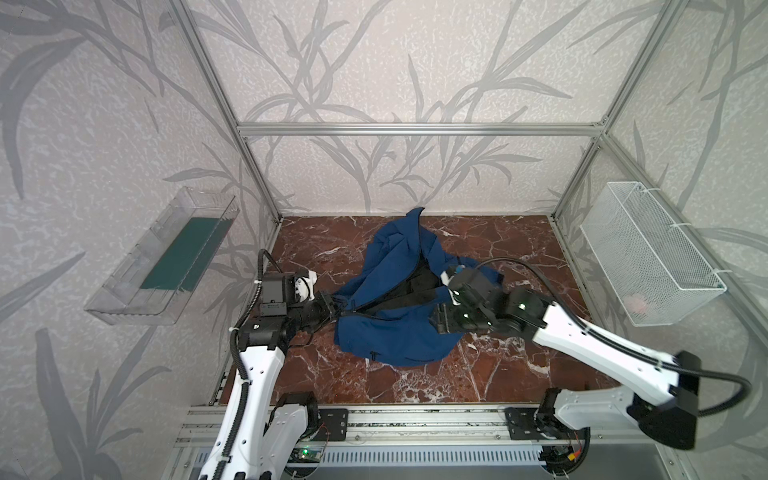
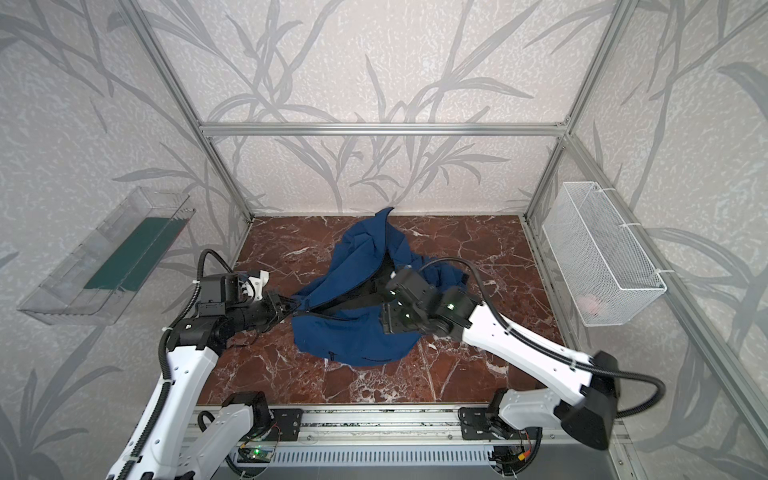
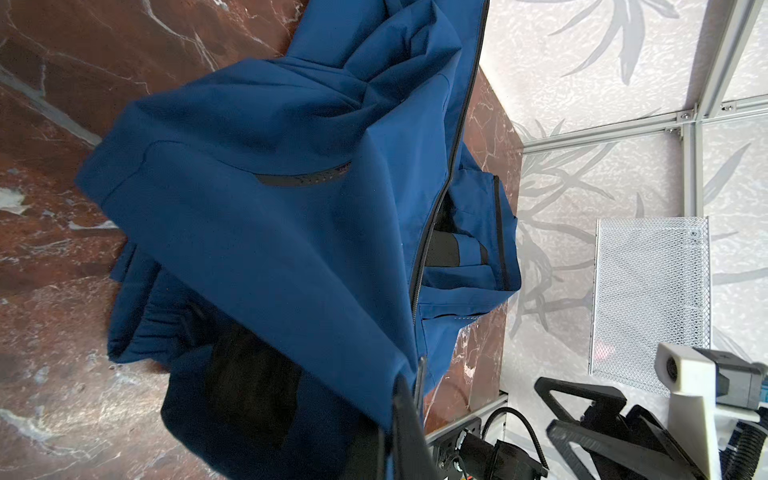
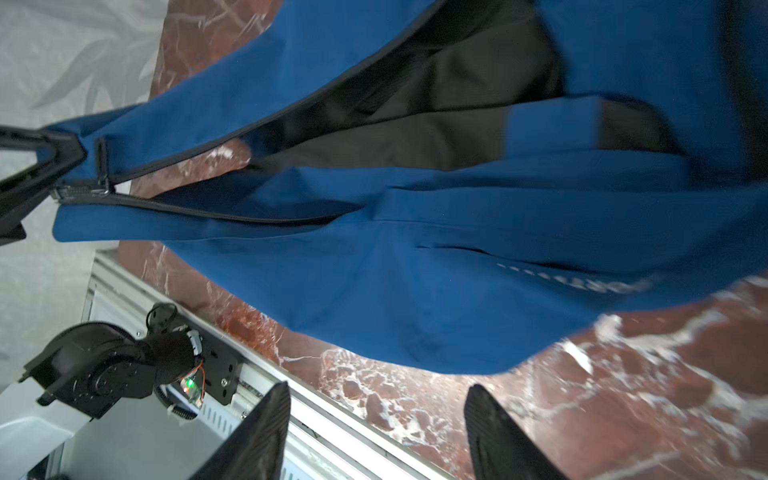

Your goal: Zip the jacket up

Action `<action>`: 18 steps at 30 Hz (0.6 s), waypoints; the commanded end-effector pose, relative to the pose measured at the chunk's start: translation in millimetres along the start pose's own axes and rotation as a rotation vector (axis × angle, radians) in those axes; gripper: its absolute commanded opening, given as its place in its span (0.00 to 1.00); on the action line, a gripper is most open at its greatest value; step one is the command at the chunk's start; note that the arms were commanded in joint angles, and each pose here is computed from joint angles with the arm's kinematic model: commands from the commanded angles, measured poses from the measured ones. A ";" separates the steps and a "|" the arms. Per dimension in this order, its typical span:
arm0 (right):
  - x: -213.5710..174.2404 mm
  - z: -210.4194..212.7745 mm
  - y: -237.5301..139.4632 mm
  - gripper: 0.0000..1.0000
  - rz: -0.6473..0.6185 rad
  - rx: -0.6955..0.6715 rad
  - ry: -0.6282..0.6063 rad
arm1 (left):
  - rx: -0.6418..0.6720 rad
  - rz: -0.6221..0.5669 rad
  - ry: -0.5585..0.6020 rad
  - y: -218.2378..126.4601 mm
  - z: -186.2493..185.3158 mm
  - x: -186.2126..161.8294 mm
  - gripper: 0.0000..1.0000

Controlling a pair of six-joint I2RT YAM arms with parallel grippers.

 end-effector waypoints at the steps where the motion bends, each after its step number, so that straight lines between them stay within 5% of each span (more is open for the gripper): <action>1: 15.9 57.1 6.4 0.65 0.007 0.200 -0.093 | -0.029 -0.014 0.008 -2.8 -2.9 -2.1 0.00; 7: 21.5 124.4 52.7 0.58 0.106 0.423 -0.005 | -0.044 -0.021 0.001 -1.1 -1.0 -6.2 0.00; 18: 15.3 169.7 95.3 0.46 0.199 0.486 -0.055 | -0.070 -0.014 -0.015 0.3 0.1 -13.3 0.00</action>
Point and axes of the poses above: each gripper's point midway between its finger pads, its own y axis out along the fingers, its own z axis along the line the jaws close on, x = y × z, the point moved 3 cm from there along -y, back along the fingers, and after that the axes turned 8 degrees about y, right-handed, at the moved point
